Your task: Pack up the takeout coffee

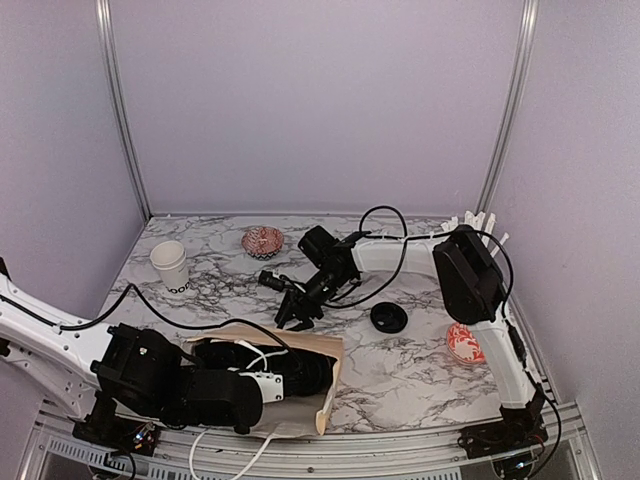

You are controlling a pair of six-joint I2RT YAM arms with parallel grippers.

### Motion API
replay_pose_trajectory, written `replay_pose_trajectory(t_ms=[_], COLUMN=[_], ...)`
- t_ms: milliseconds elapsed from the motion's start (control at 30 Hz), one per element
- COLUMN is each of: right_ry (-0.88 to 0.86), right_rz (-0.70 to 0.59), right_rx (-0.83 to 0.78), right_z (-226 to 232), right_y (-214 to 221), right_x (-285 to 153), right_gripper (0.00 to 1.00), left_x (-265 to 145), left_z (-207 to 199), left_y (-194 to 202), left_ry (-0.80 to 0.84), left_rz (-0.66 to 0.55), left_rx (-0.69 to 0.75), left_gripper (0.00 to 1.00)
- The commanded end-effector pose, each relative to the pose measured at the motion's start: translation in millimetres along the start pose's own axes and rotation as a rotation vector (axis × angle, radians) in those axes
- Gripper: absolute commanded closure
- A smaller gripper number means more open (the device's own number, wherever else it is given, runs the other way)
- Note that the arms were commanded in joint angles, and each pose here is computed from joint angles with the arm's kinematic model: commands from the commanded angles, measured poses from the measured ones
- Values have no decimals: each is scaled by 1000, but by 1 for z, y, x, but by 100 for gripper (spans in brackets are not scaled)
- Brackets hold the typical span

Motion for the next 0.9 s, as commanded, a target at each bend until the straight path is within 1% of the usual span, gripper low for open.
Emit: replay_pose_trajectory(t_ms=[0, 300, 367, 467, 667, 800, 867], right_ry=[-89, -88, -87, -40, 128, 172, 194], right_rz=[-10, -1, -9, -35, -88, -112, -113], right_rx=[-29, -14, -1, 4, 11, -4, -26], right_z=[18, 16, 14, 7, -11, 4, 15], right_y=[-7, -3, -4, -11, -22, -23, -21], right_x=[10, 13, 6, -19, -95, -134, -145], right_gripper=[40, 40, 40, 37, 34, 34, 34], left_x=[10, 15, 14, 11, 13, 17, 18], left_z=[-4, -15, -15, -15, -10, -3, 0], left_y=[10, 8, 6, 6, 1, 0, -3], left_ry=[-18, 64, 89, 164, 321, 390, 428], left_rz=[62, 38, 27, 11, 6, 28, 34], left_rx=[24, 1, -15, -44, -130, -159, -174], left_gripper=[45, 45, 45, 44, 44, 45, 45])
Point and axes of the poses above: each gripper's point midway between its finger pads, its own x axis out along the fingers, its own z axis along the line the jaws close on, y = z × x, the point moved 4 cm from there along -x, back along the fingers, and after that the axes turned 8 degrees about x, right-handed, at the moved point
